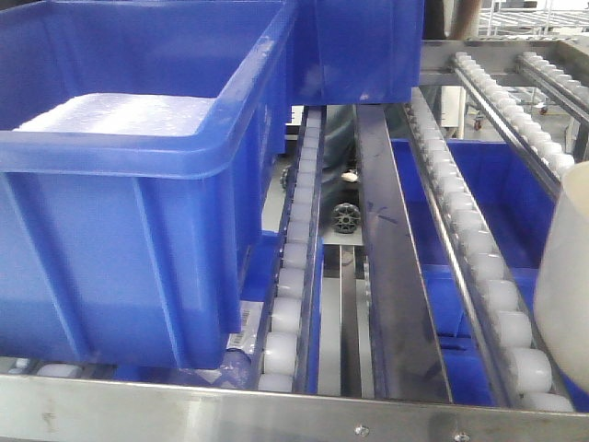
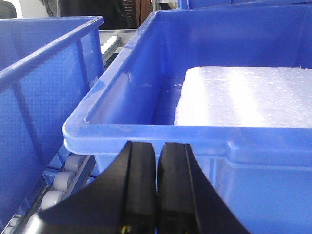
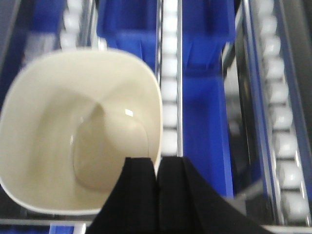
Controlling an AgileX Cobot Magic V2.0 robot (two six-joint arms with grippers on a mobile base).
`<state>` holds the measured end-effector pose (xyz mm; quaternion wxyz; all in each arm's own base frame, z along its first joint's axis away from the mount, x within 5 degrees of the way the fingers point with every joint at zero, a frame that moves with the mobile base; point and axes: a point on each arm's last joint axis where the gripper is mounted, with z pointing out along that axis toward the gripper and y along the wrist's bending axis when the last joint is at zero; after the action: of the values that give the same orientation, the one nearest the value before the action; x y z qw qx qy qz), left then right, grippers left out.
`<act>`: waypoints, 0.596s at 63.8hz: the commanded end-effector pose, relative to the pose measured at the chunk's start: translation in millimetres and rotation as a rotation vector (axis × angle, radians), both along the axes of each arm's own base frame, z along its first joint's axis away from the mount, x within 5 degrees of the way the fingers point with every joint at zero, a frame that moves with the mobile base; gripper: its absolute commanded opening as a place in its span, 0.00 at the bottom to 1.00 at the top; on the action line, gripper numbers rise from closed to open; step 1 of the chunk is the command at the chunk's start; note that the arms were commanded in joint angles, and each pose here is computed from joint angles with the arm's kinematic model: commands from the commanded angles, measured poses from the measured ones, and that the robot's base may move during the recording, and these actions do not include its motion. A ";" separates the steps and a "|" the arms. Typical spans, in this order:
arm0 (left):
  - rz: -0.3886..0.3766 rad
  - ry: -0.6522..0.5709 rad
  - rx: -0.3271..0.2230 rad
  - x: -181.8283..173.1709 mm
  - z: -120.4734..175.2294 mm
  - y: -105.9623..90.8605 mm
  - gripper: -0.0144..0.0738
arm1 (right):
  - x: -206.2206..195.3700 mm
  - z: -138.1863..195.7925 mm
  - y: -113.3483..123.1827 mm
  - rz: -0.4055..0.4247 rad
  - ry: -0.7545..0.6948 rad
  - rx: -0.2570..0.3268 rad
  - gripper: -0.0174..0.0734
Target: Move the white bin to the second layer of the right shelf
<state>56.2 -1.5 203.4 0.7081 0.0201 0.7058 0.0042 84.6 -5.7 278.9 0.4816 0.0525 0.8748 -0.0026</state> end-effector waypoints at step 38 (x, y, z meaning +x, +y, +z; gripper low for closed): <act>0.002 -0.060 -0.010 0.3 -4.1 0.3 0.26 | -17.2 9.5 0.8 -0.006 -0.341 -0.038 0.26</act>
<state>56.2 -1.5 203.4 0.7081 0.0201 0.7058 0.0042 63.4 -3.9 274.0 0.5671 0.0503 0.8221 -0.0041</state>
